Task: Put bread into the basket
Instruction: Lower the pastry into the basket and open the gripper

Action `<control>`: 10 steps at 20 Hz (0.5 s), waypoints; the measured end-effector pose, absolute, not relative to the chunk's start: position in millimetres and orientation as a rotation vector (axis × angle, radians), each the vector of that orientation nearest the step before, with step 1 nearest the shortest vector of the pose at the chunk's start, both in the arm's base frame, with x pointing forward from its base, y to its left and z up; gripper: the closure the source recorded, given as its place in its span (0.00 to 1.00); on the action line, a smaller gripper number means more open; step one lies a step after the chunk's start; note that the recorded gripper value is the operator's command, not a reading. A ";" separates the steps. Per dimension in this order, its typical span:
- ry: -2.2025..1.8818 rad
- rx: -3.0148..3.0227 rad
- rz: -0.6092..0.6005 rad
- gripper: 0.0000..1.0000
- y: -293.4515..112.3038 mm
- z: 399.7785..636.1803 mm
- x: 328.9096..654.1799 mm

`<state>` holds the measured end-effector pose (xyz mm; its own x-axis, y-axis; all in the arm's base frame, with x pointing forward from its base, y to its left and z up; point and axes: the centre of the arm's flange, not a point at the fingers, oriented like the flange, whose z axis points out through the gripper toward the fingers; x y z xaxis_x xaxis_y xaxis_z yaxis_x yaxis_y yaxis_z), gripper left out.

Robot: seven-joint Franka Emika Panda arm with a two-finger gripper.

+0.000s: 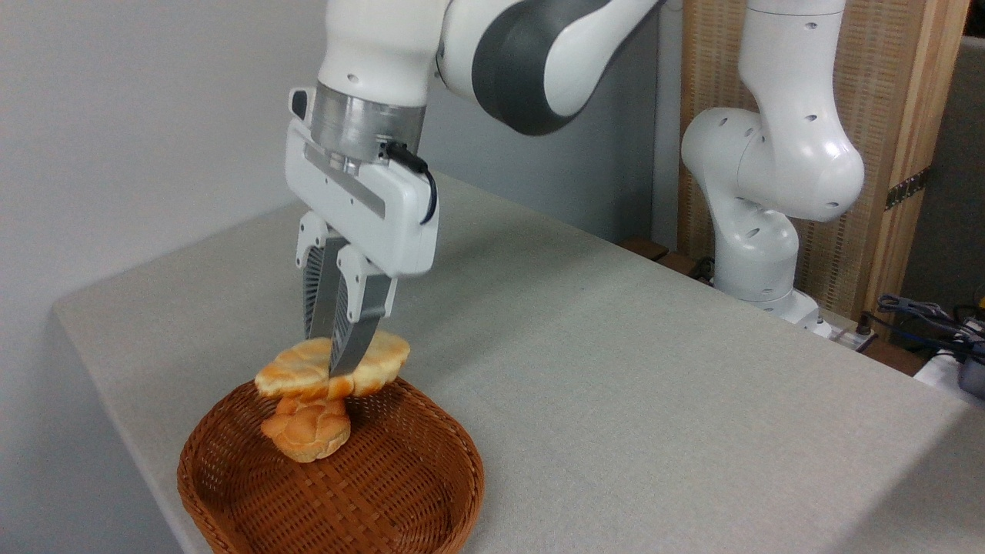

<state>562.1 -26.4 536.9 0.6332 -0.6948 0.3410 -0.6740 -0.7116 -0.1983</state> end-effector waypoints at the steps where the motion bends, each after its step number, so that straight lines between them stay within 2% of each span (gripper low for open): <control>1: 1.169 -2.780 -0.632 0.00 -22.6 535.1 565.0; 10: 1.144 -2.772 -0.649 0.00 -15.7 522.4 574.9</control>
<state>574.9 -15.7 522.4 0.6331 -0.6882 0.3543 -0.6574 -0.7197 -0.2234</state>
